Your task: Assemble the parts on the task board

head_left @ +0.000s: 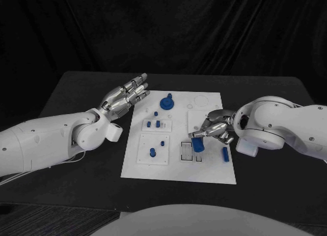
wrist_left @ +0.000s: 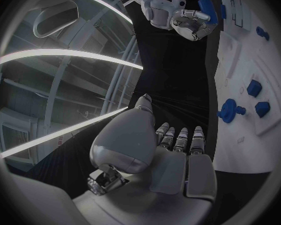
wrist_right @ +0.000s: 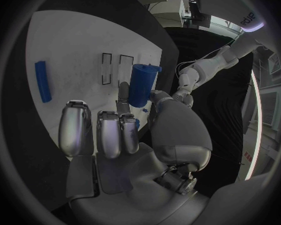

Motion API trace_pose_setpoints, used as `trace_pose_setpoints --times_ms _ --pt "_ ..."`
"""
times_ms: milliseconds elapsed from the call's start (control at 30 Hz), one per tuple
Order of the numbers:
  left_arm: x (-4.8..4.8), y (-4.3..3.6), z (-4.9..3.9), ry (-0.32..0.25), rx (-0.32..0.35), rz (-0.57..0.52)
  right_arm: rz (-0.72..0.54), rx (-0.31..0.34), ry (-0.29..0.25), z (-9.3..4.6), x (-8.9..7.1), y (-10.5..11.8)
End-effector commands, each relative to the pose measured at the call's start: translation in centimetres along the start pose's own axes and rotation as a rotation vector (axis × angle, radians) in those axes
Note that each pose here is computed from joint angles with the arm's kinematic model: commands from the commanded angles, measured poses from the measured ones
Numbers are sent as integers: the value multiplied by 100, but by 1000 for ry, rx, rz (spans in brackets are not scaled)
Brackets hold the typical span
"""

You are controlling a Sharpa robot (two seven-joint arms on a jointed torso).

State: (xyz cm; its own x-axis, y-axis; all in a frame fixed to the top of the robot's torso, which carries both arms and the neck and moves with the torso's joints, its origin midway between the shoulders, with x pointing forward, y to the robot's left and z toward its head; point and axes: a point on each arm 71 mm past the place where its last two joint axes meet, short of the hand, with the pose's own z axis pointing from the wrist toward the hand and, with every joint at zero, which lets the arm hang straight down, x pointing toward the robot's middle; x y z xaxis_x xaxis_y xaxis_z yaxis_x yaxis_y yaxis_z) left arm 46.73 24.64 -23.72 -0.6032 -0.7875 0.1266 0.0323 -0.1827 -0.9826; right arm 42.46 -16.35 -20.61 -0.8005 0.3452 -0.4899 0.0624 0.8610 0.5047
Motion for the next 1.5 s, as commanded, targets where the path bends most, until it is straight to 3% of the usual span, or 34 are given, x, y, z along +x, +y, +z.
trace_pose_setpoints --times_ms 33,433,1500 --pt "22 -36 9 7 57 -12 51 11 62 62 72 10" --pt "32 -30 16 18 52 -20 -12 27 56 209 165 4" --pt "38 -32 9 22 50 -24 -106 50 80 234 247 17"
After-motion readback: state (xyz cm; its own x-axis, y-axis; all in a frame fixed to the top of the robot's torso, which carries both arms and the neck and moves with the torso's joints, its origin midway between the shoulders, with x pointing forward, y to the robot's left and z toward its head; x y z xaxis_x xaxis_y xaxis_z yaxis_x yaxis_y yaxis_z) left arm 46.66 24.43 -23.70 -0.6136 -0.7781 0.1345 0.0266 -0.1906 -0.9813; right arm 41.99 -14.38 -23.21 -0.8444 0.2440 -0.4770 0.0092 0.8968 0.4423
